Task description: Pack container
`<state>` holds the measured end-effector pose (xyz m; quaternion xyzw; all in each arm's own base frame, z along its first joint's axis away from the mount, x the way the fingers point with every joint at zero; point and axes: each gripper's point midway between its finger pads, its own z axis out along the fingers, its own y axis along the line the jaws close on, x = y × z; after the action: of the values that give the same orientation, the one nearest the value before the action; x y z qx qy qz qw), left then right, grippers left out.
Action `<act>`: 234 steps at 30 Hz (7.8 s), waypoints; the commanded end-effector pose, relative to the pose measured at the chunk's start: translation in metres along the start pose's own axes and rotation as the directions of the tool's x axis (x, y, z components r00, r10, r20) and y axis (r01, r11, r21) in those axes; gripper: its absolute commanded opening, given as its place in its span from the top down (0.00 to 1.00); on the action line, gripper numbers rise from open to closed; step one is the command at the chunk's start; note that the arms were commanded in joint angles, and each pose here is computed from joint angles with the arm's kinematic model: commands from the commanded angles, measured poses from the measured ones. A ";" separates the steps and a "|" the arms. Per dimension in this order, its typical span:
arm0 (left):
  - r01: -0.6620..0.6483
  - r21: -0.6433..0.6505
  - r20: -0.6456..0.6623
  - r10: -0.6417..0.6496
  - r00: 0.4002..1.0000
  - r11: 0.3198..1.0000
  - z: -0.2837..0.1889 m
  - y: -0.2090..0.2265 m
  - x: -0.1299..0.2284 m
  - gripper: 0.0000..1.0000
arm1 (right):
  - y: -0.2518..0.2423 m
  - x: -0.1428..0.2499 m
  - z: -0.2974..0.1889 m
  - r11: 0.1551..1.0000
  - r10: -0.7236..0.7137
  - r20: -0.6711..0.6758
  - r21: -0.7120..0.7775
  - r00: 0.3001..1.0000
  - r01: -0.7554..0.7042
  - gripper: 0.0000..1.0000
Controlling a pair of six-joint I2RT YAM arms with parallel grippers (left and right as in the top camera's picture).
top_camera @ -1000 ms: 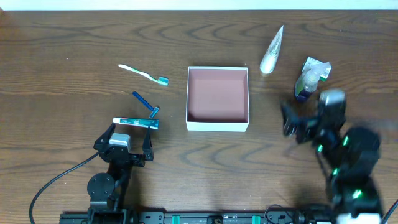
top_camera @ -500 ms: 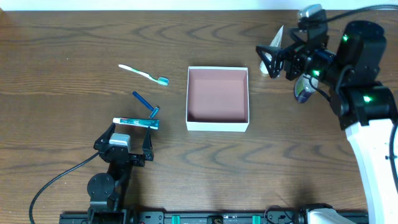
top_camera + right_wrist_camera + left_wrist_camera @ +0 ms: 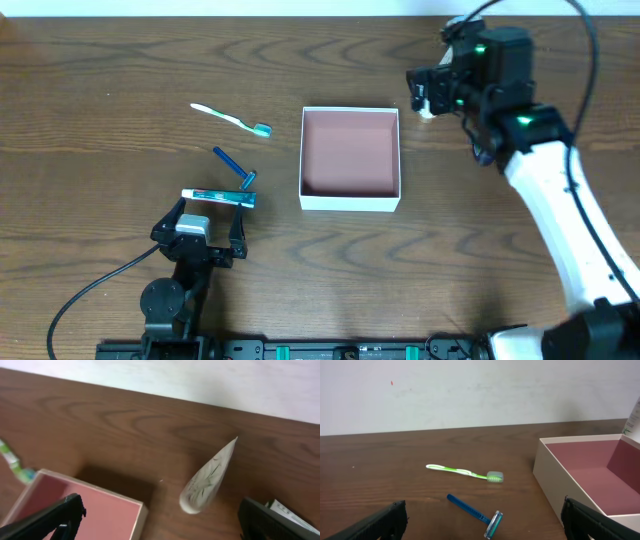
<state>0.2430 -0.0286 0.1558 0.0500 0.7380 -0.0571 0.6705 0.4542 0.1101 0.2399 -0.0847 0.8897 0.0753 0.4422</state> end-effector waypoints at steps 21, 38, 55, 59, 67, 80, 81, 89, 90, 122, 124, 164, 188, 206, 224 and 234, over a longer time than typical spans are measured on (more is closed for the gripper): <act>-0.008 0.008 -0.046 0.008 0.999 1.000 0.001 -0.001 0.016 0.02 | -0.046 0.021 0.060 0.953 0.142 -0.001 0.272 0.990 -0.136 0.41; -0.008 0.008 -0.046 0.008 0.999 1.000 0.001 -0.001 0.016 0.02 | -0.052 0.016 0.057 0.952 0.093 0.004 0.293 0.996 -0.090 0.99; -0.008 0.008 -0.046 0.008 0.999 1.000 0.001 -0.001 0.016 0.02 | -0.023 -0.056 -0.068 0.977 0.017 0.224 0.206 0.974 -0.064 0.99; -0.008 0.008 -0.046 0.008 0.999 1.000 0.001 -0.001 0.016 0.02 | 0.003 -0.063 -0.098 0.986 0.055 0.274 0.137 0.960 -0.096 0.99; -0.008 0.008 -0.046 0.008 0.999 1.000 0.001 -0.001 0.016 0.02 | 0.064 -0.058 -0.113 0.988 0.155 0.274 -0.023 0.949 -0.155 0.99; -0.008 0.008 -0.046 0.008 0.999 1.000 0.001 -0.001 0.016 0.02 | 0.122 -0.012 -0.080 0.947 0.319 0.112 -0.060 0.941 -0.314 0.99; -0.008 0.008 -0.046 0.008 0.999 1.000 0.001 -0.001 0.016 0.02 | 0.124 -0.007 -0.073 0.944 0.330 0.093 -0.053 0.939 -0.326 0.99; -0.008 0.008 -0.046 0.008 0.999 1.000 0.001 -0.001 0.016 0.02 | 0.153 0.013 -0.028 0.947 0.316 0.033 -0.064 0.948 -0.313 0.99; -0.008 0.008 -0.046 0.008 0.999 1.000 0.001 -0.001 0.016 0.02 | 0.155 0.014 -0.023 0.948 0.315 0.032 -0.065 0.949 -0.312 0.99; -0.008 0.008 -0.046 0.008 0.999 1.000 0.001 -0.001 0.016 0.02 | 0.184 0.023 0.027 0.961 0.261 0.050 -0.109 0.964 -0.254 0.99; -0.008 0.008 -0.046 0.008 0.999 1.000 0.001 -0.001 0.016 0.02 | 0.184 0.024 0.028 0.961 0.259 0.047 -0.107 0.965 -0.253 0.99; -0.008 0.008 -0.046 0.008 0.999 1.000 0.001 -0.001 0.016 0.02 | 0.184 -0.066 -0.052 0.976 0.142 0.256 -0.196 0.956 -0.093 0.53; -0.008 0.008 -0.046 0.008 0.999 1.000 0.001 -0.001 0.016 0.02 | -0.124 0.046 -0.069 0.628 0.639 0.037 0.550 0.768 -0.550 0.03; -0.008 0.008 -0.046 0.008 0.999 1.000 0.001 -0.001 0.016 0.02 | -0.164 0.089 0.001 0.585 0.707 -0.047 0.600 0.706 -0.545 0.06; -0.008 0.008 -0.046 0.008 0.999 1.000 0.001 -0.001 0.016 0.02 | -0.161 0.103 0.026 0.609 0.708 -0.103 0.589 0.698 -0.531 0.66; -0.008 0.008 -0.046 0.008 0.999 1.000 0.001 -0.001 0.016 0.02 | -0.157 0.106 0.026 0.639 0.694 -0.145 0.576 0.705 -0.510 0.73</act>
<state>0.2430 -0.0286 0.1559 0.0500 0.7379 -0.0571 0.6706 0.4485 -0.0472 0.1331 0.3372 0.9106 -0.0263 0.2374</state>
